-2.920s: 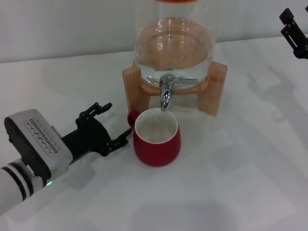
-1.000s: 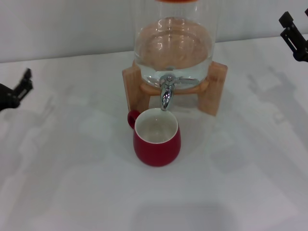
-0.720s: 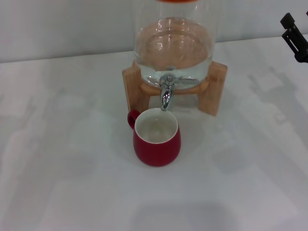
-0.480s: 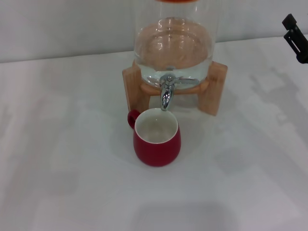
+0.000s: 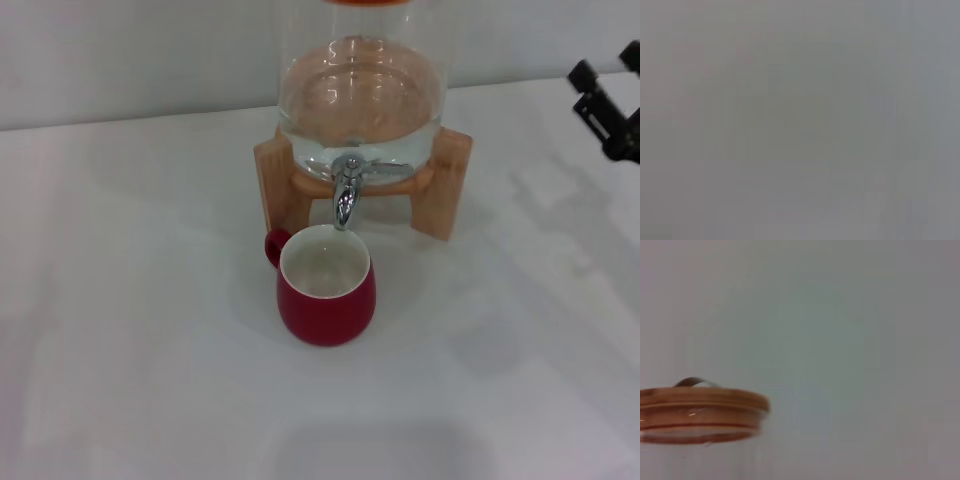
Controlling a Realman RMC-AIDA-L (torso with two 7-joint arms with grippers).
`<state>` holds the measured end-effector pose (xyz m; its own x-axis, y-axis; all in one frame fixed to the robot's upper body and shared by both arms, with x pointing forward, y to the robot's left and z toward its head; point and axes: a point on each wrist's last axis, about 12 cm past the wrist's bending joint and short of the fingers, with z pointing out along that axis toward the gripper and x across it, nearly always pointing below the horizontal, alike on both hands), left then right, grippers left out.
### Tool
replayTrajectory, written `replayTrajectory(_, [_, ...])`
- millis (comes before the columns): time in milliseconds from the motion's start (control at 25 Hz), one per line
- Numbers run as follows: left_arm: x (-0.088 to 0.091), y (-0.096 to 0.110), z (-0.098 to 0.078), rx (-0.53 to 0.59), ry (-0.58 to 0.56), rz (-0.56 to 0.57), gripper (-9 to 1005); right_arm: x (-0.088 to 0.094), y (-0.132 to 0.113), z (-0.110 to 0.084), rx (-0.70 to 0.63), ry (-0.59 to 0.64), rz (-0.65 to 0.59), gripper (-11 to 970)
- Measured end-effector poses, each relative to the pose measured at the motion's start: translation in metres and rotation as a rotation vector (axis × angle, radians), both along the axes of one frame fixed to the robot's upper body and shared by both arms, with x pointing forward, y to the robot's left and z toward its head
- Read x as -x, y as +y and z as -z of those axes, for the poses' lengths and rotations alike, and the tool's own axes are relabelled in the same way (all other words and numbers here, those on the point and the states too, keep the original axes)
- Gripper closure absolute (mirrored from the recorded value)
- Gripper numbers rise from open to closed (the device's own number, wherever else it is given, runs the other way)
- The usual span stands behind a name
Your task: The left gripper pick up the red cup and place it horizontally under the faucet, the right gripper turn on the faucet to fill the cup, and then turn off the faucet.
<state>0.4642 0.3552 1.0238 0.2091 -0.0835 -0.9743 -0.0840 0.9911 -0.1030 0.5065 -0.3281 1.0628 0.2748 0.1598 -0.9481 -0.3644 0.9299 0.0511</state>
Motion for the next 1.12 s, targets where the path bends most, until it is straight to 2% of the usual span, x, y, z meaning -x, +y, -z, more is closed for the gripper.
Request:
replayTrajectory(160, [0.016,0.005,0.007,0.006,0.026,-0.032,163,0.006,0.007,0.004,0.002,0.017,-0.056,241])
replayTrajectory(400, [0.025,0.009,0.011,0.009,0.041,-0.055,163,0.018,0.018,0.009,-0.004,0.032,-0.155,240])
replayTrajectory(600, [0.026,0.010,0.012,0.009,0.048,-0.058,165,0.021,0.025,0.010,0.001,0.045,-0.220,240])
replayTrajectory(1120, [0.022,0.006,0.012,0.004,0.053,-0.030,169,0.011,0.055,0.012,0.045,0.089,-0.389,240])
